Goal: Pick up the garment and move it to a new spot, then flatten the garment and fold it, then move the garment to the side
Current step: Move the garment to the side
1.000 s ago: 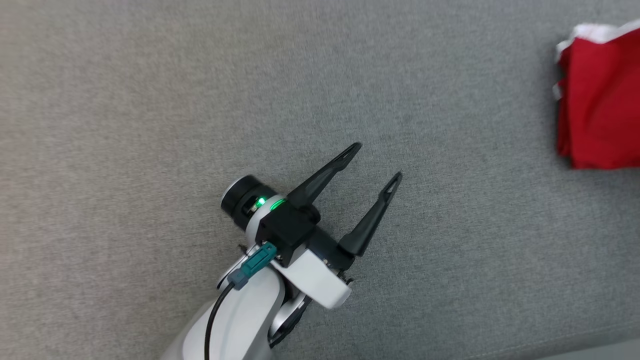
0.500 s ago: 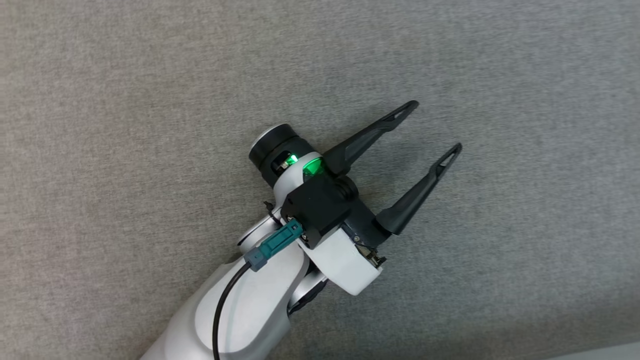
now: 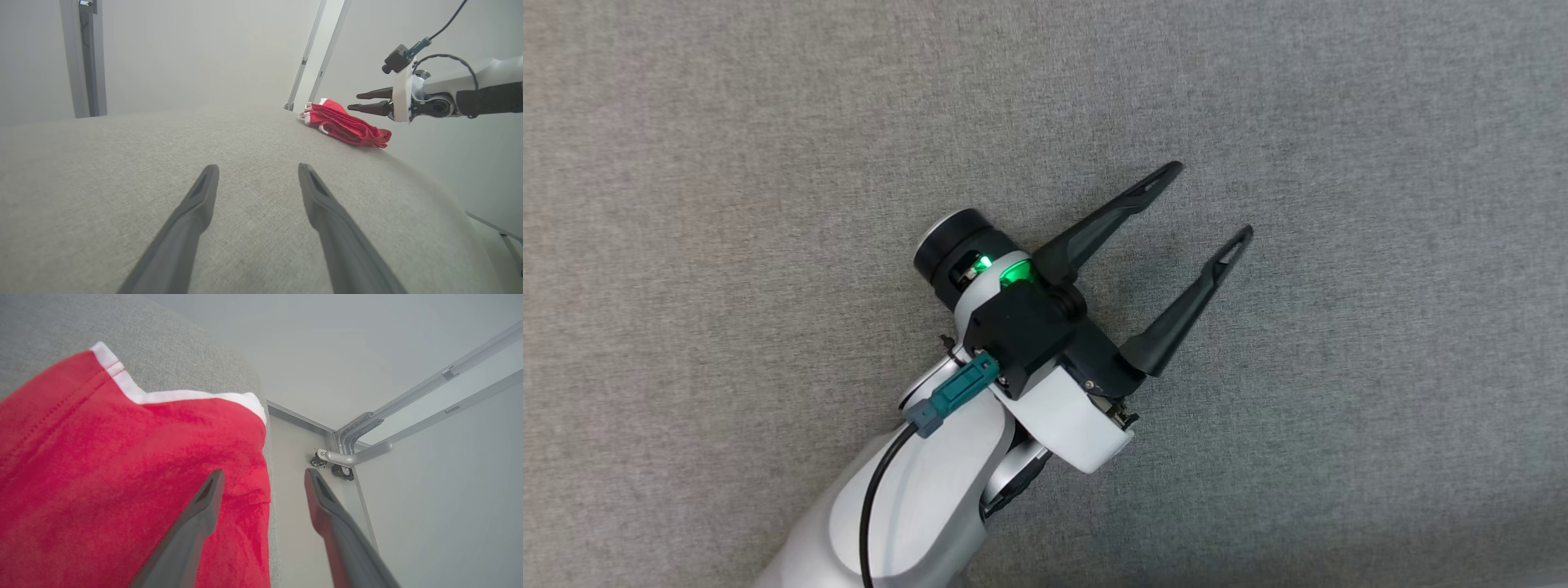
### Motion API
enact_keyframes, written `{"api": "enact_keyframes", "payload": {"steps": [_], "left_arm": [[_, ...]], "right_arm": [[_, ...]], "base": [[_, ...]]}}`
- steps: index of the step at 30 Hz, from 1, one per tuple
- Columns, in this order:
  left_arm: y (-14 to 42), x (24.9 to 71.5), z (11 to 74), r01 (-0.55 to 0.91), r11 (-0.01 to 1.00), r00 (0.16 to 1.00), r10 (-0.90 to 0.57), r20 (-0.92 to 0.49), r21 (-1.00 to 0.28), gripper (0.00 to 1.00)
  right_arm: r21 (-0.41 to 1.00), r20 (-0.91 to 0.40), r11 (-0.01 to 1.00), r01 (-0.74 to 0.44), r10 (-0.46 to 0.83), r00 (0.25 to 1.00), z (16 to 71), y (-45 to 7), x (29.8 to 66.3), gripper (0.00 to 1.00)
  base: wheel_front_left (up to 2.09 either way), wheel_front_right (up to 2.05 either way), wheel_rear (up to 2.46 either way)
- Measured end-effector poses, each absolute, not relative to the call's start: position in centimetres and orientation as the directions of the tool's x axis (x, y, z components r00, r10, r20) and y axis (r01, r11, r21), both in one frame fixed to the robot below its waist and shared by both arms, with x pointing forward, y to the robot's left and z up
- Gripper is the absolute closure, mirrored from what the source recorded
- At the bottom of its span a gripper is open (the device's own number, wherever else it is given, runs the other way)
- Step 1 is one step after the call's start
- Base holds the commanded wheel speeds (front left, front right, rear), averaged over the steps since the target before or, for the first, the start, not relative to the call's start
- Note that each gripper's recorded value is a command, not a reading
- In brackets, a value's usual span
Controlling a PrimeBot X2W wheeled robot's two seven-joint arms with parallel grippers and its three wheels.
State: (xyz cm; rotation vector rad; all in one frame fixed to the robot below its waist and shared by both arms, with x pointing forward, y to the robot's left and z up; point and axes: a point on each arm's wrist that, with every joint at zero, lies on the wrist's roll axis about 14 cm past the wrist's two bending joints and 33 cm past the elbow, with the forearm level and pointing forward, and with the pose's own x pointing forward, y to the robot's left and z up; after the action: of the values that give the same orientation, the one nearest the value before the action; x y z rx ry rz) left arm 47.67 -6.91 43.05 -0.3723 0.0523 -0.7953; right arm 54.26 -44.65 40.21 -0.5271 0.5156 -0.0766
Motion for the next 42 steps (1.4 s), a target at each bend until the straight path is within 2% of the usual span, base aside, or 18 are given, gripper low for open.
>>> {"api": "enact_keyframes", "payload": {"steps": [7, 13, 19, 28, 35, 42], "left_arm": [[-5.7, 46.8, 45.4, 0.658, 0.672, 0.736, -0.669, 0.104, -0.340, 0.00], [-3.7, 46.1, 47.5, 0.606, 0.727, 0.787, -0.607, 0.111, -0.324, 0.00], [0.6, 45.4, 50.0, 0.490, 0.821, 0.871, -0.475, 0.126, -0.292, 0.00], [8.7, 42.4, 52.0, 0.273, 0.931, 0.960, -0.247, 0.134, -0.243, 0.00], [14.2, 39.1, 52.0, 0.111, 0.964, 0.989, -0.084, 0.120, -0.243, 0.00], [17.2, 35.9, 51.1, 0.010, 0.957, 0.996, 0.017, 0.090, -0.289, 0.00]], "right_arm": [[-0.460, -0.347, 0.887, -0.031, -0.148, 0.926, 44.4, -42.4, 55.7, 0.00], [-0.392, -0.240, 0.919, -0.049, -0.051, 0.969, 48.2, -38.3, 56.6, 0.00], [-0.275, -0.118, 0.956, -0.102, 0.071, 0.990, 51.6, -32.1, 55.9, 0.00], [-0.129, 0.025, 0.958, -0.256, 0.261, 0.965, 53.9, -21.4, 51.8, 0.00], [-0.061, 0.095, 0.946, -0.317, 0.322, 0.942, 54.3, -16.2, 47.8, 0.00], [0.017, 0.171, 0.936, -0.351, 0.343, 0.924, 55.0, -11.8, 43.9, 0.00]], "base": [[0.00, 0.00, 0.00], [0.00, 0.00, 0.00], [0.00, 0.00, 0.00], [0.00, 0.00, 0.00], [0.00, 0.00, 0.00], [0.00, 0.00, 0.00]]}}
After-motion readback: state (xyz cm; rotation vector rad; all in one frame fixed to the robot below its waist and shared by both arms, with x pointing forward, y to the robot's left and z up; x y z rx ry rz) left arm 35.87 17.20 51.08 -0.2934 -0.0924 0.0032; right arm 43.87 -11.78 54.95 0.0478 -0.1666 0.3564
